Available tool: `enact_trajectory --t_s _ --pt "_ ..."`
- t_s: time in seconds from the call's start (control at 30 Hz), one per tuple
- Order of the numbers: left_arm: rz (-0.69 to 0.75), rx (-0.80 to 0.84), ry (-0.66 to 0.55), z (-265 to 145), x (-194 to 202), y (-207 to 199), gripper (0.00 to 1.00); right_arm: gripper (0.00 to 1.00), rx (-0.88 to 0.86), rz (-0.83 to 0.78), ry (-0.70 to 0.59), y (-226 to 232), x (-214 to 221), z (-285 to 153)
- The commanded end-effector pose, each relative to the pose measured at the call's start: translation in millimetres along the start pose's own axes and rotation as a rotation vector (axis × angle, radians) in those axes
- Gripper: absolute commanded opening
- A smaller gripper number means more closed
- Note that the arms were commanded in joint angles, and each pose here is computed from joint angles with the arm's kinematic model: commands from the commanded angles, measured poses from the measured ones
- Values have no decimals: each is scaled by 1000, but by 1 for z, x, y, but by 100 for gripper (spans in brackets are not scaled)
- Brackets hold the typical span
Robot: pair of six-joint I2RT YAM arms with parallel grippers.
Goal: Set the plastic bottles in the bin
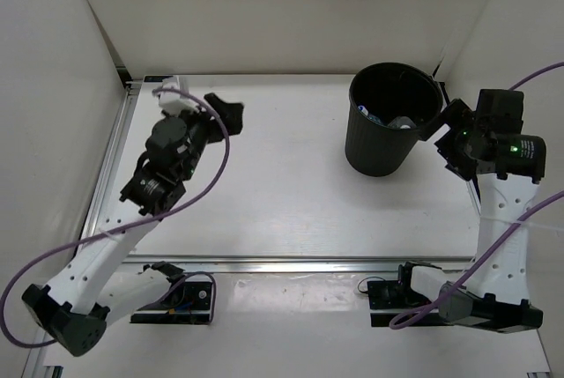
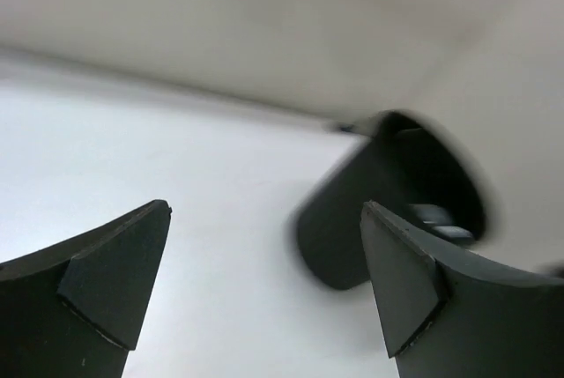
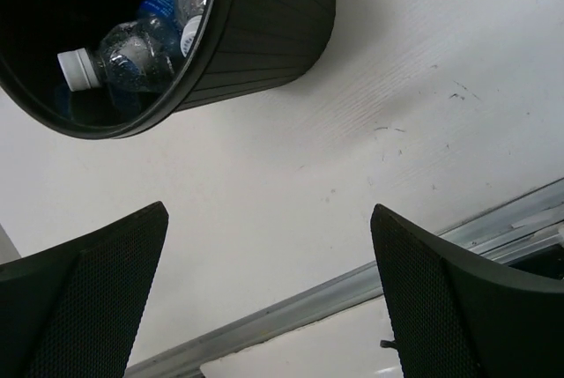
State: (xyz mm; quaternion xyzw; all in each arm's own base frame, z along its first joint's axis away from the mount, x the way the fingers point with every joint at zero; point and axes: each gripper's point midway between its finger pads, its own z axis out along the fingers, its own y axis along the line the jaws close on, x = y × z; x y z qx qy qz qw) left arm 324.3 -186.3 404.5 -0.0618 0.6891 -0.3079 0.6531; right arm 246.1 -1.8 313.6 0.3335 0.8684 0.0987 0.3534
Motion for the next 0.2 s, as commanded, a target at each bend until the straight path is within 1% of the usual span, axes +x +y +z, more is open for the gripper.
enact_trajectory --t_s 0.0,0.03,0.07,0.1,0.13,0.17 --pt "164 -546 10 -39 38 132 100 99 -21 21 -20 3 -2 -3" --pt "187 -643 11 -53 49 158 100 99 -31 21 -14 6 -3 -3" --pt "203 -725 -4 -67 50 177 100 99 -38 32 2 9 -1 -1" --pt "216 -809 -42 -79 44 195 100 99 -37 32 5 10 -3 1" --pt "255 -931 -83 -98 43 219 100 99 -53 42 4 14 -4 -2" --pt "258 -997 -119 -108 40 230 100 99 -53 43 4 14 -4 -2"
